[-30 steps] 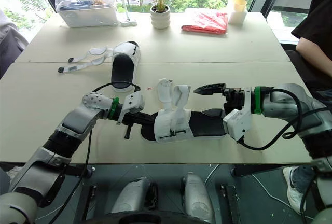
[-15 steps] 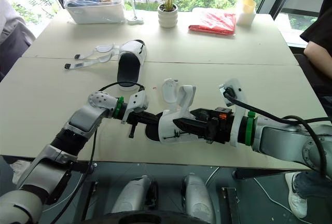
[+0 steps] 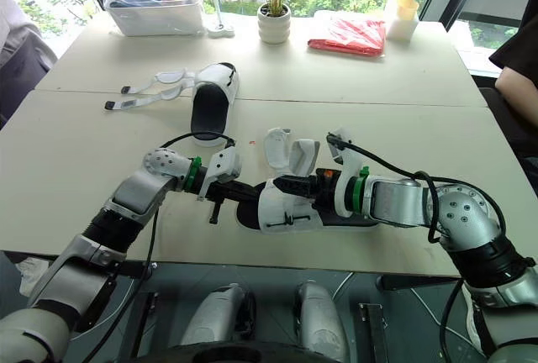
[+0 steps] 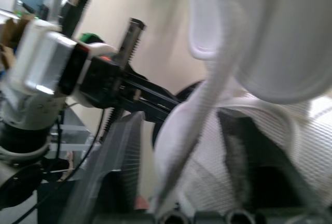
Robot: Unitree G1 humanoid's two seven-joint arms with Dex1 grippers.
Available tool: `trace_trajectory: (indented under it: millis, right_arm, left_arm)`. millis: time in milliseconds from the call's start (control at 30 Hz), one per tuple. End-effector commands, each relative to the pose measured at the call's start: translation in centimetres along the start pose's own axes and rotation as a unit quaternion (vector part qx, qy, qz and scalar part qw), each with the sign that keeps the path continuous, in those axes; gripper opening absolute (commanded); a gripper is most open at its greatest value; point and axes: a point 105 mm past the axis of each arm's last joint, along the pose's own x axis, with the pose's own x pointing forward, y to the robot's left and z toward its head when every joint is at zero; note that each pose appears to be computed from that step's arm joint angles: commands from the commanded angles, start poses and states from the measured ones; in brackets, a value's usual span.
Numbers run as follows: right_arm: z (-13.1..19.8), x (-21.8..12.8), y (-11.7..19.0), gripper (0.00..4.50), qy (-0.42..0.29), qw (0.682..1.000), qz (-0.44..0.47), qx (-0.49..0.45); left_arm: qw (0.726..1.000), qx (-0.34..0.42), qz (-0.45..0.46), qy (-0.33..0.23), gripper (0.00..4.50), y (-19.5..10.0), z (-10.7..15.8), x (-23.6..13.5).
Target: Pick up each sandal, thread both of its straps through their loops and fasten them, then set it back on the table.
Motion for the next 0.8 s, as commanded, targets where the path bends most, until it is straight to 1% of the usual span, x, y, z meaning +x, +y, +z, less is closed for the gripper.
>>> trace_trajectory:
  millis: [33,67,200,300,367,500,567,700,800]
  right_arm:
    - [-0.3,-0.5,1.2,0.48,0.013,0.999,0.024,-0.018]
    - [-0.4,-0.6,1.4,0.06,0.016,0.999,0.029,-0.026]
    - [-0.1,-1.1,2.1,0.06,0.013,0.997,0.046,-0.053]
    - [1.3,-2.0,4.1,0.06,-0.007,0.986,0.099,-0.131]
    - [2.2,-2.2,4.5,0.06,-0.015,0.982,0.118,-0.145]
    - [2.9,-2.4,5.5,0.06,0.005,0.969,0.169,-0.178]
    - [2.9,-2.4,5.5,0.06,0.019,0.966,0.182,-0.183]
    - [3.0,-2.0,4.3,0.06,0.049,0.968,0.192,-0.157]
    - [2.8,-1.5,3.7,0.06,0.062,0.967,0.191,-0.155]
  left_arm:
    - [0.999,-0.012,0.022,0.023,0.00,0.3,-1.1,-0.7]
    - [0.999,-0.012,0.022,0.024,0.00,0.3,-1.1,-0.7]
    - [0.999,-0.012,0.023,0.024,0.00,0.2,-1.1,-0.7]
    - [0.999,-0.012,0.021,0.023,0.00,0.2,-1.0,-0.6]
    - [0.999,-0.012,0.020,0.023,0.00,0.2,-1.0,-0.6]
    - [0.999,-0.011,0.017,0.024,0.00,0.2,-1.0,-0.6]
    - [0.999,-0.011,0.017,0.024,0.00,0.1,-1.0,-0.6]
    - [0.999,-0.010,0.018,0.026,0.00,0.0,-1.0,-0.8]
    - [0.999,-0.012,0.022,0.028,0.00,-0.2,-1.1,-0.9]
